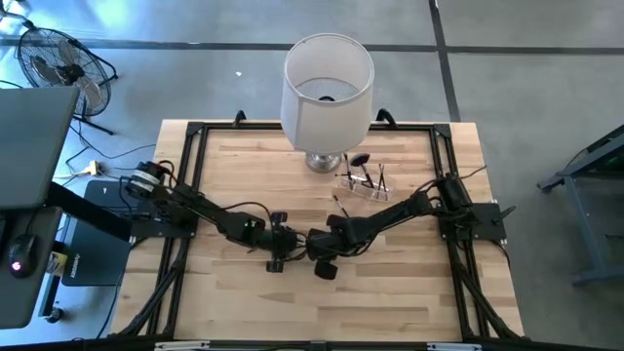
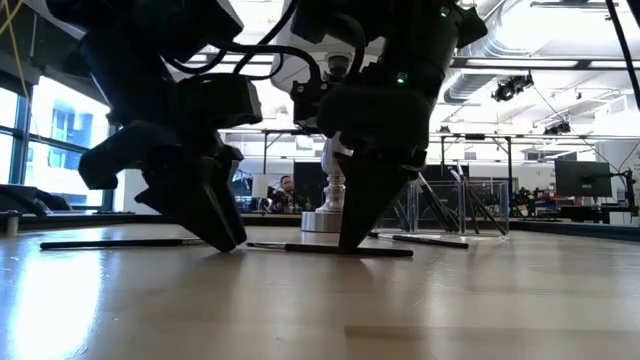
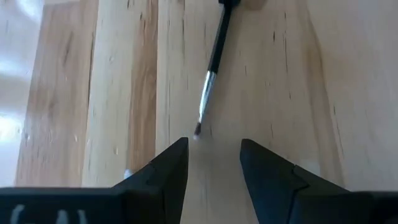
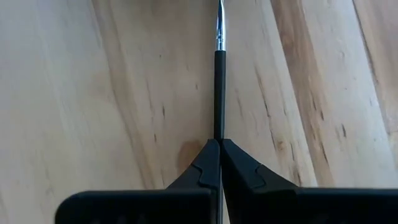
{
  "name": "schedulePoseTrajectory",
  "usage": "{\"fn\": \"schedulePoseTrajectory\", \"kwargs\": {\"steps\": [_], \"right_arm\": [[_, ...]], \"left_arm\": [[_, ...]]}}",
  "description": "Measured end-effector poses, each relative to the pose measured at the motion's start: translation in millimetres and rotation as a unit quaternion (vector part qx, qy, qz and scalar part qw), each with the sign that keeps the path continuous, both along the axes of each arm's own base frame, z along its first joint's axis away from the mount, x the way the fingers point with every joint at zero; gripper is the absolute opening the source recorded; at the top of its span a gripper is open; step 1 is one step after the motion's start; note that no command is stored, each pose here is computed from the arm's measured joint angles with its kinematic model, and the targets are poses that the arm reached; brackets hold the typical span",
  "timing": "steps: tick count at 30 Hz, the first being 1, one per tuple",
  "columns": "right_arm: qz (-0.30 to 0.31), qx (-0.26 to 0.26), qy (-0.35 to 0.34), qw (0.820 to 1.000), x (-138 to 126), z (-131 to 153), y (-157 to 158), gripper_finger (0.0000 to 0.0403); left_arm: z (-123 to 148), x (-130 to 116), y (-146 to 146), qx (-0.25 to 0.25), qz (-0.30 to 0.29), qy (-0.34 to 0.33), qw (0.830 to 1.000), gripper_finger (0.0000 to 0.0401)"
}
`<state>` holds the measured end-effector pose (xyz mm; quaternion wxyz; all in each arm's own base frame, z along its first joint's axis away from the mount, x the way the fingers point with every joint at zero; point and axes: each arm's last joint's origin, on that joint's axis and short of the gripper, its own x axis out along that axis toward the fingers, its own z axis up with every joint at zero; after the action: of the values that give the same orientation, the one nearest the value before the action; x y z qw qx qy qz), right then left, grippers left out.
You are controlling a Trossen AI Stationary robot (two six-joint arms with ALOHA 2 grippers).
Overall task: Put items in baskets/containers
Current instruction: Put the eyeshadow brush into the transparent organizer
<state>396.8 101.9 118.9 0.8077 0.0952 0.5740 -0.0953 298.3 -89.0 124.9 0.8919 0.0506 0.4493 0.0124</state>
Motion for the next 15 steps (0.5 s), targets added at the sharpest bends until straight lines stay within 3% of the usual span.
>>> {"fn": "schedulePoseTrajectory", "kwargs": {"steps": [7, 10, 15], "right_arm": [[0.006, 0.015, -0.005, 1.000, 1.2, 0.3, 2.3, 0.0001], [0.007, 0.014, -0.007, 1.000, 1.1, 0.4, 3.9, 0.0001], [0.008, 0.013, -0.009, 1.000, 1.2, 0.6, 4.9, 0.0000]], "left_arm": [[0.7, 5.8, 9.6, 0.017, -0.041, -0.010, 0.999, 0.0147], [0.6, 7.6, 14.9, -0.001, -0.071, -0.004, 0.997, 0.0140], [-10.7, 10.8, 20.9, -0.038, -0.087, 0.018, 0.995, 0.0069]]}}
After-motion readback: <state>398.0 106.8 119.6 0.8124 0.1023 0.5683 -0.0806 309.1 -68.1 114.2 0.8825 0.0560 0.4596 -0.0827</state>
